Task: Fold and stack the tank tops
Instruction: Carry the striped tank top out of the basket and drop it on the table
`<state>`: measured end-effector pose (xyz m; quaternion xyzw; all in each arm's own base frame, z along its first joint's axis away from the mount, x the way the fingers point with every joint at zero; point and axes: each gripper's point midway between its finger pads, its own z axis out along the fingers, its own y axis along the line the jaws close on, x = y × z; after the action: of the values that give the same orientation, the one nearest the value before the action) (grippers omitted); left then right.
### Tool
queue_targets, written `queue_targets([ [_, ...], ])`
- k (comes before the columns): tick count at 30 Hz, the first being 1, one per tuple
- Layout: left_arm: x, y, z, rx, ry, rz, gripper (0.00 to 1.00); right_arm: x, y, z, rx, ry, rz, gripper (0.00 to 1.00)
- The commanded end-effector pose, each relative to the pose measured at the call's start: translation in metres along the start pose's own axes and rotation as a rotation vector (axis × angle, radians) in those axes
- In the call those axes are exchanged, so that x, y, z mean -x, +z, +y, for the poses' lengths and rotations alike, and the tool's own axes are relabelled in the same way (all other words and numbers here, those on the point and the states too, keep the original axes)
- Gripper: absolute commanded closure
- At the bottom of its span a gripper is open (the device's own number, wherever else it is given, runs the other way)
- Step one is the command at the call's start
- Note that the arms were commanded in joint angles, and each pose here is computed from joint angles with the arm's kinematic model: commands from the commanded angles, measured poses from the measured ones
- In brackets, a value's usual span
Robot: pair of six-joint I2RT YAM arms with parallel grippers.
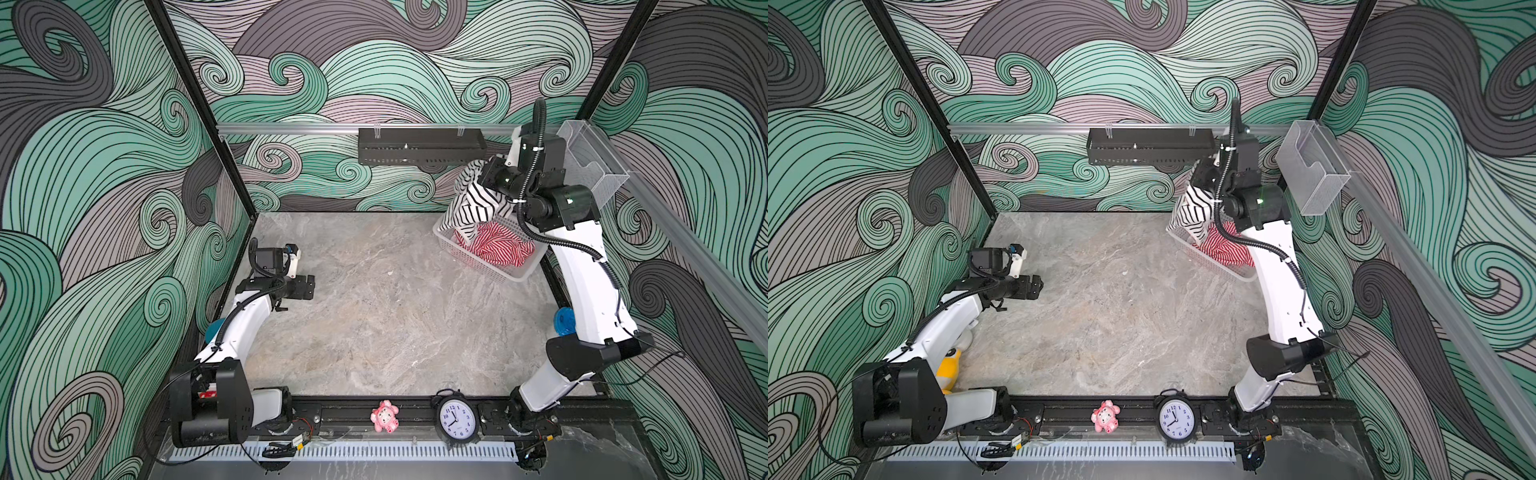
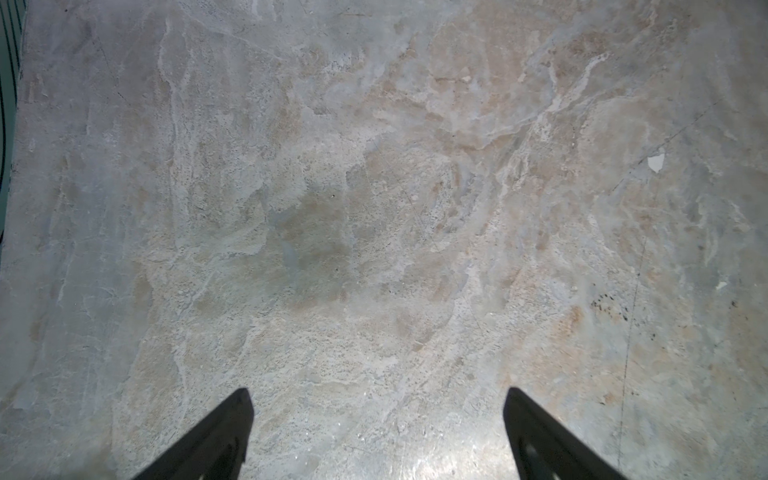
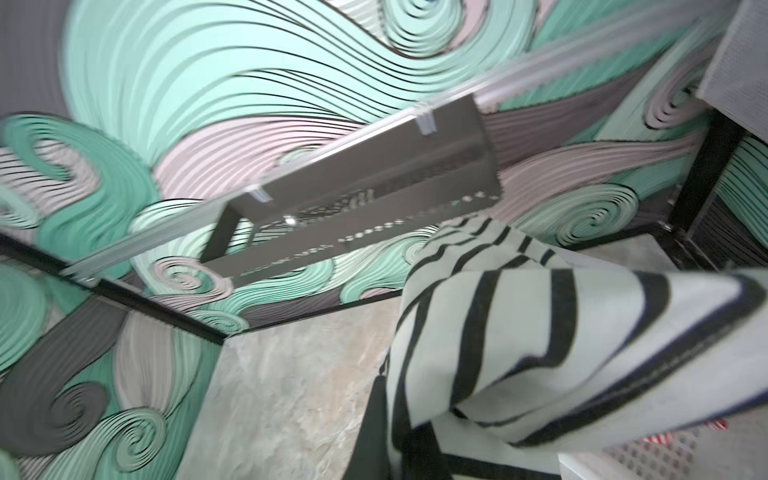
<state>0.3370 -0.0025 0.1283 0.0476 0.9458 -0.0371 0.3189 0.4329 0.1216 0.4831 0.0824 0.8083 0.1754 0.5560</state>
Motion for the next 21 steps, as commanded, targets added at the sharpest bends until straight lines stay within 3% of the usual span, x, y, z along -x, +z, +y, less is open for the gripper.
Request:
queue_targets([
  [1, 0.014, -0.005, 0.009, 0.044, -0.022, -0.035, 0.03, -0.009, -0.01, 0.036, 0.064, -0.059, 0.029, 1.0],
  [8, 0.015, -0.004, 0.031, 0.16, -0.031, -0.051, 0.03, -0.048, 0.017, 0.125, 0.255, -0.101, 0.109, 1.0],
  [14, 0.015, -0.007, 0.046, 0.205, -0.058, -0.056, 0.03, -0.088, 0.057, 0.184, 0.402, -0.027, 0.191, 1.0],
  [18, 0.013, -0.008, 0.055, 0.217, -0.081, -0.055, 0.03, -0.099, 0.064, 0.195, 0.426, 0.022, 0.216, 1.0],
  [21, 0.011, -0.005, 0.056, 0.217, -0.088, -0.048, 0.03, -0.113, 0.069, 0.171, 0.298, 0.027, 0.242, 1.0],
])
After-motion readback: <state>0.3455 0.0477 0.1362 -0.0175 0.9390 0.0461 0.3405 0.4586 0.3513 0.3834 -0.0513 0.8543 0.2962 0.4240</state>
